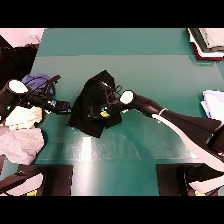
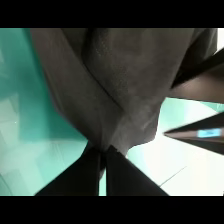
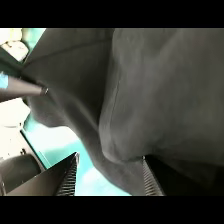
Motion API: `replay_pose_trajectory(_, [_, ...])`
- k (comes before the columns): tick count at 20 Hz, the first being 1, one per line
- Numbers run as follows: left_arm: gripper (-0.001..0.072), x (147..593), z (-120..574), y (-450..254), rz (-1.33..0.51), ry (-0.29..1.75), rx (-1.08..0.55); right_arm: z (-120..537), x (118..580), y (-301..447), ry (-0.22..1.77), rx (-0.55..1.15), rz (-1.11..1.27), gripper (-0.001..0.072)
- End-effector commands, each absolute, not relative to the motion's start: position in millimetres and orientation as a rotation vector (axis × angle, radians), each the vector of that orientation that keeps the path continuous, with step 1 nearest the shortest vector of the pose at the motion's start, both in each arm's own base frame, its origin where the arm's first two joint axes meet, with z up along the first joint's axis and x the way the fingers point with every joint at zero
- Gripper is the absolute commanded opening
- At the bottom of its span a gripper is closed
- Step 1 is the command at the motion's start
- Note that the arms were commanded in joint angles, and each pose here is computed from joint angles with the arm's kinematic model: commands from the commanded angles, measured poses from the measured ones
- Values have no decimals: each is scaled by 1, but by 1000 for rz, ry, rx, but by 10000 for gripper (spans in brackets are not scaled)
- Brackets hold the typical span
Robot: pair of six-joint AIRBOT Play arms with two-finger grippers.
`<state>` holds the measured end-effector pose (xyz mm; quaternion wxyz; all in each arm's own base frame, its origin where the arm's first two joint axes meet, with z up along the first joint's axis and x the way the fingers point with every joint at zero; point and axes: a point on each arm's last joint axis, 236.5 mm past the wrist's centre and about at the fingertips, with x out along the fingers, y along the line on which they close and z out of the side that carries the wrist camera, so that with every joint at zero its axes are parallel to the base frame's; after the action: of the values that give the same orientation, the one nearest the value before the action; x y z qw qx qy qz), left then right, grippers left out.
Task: Fold the shirts.
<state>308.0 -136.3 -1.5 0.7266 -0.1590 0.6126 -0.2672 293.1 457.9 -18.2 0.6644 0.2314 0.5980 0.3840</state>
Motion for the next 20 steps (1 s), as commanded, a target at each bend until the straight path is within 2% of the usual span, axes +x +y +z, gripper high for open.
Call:
replay_pose_trajectory(1, [27, 309, -1, -136, -588, 1348, -350, -32, 296, 466, 1388, 549, 837, 440])
replay_pose_trajectory(3, [27, 309, -1, -136, -588, 1348, -350, -38, 296, 466, 1399, 548, 830, 355])
replay_pose_trajectory(4, [27, 308, -1, -136, -589, 1349, -350, -40, 296, 466, 1399, 546, 827, 353])
replay_pose_trajectory(7, [27, 308, -1, -136, -589, 1350, -350, -41, 300, 466, 1374, 538, 821, 36])
replay_pose_trajectory(10, [27, 307, 0, -136, -594, 1355, -349, -33, 310, 463, 1329, 523, 822, 15])
replay_pose_trajectory(13, [27, 316, 25, -118, -596, 1336, -285, 10, 325, 420, 1221, 337, 848, 14])
replay_pose_trajectory(17, [27, 357, 119, -84, -572, 1147, -225, 93, 362, 284, 1085, 150, 660, 13])
replay_pose_trajectory(20, [27, 376, 199, -76, -555, 966, -142, 150, 371, 184, 974, 135, 472, 13])
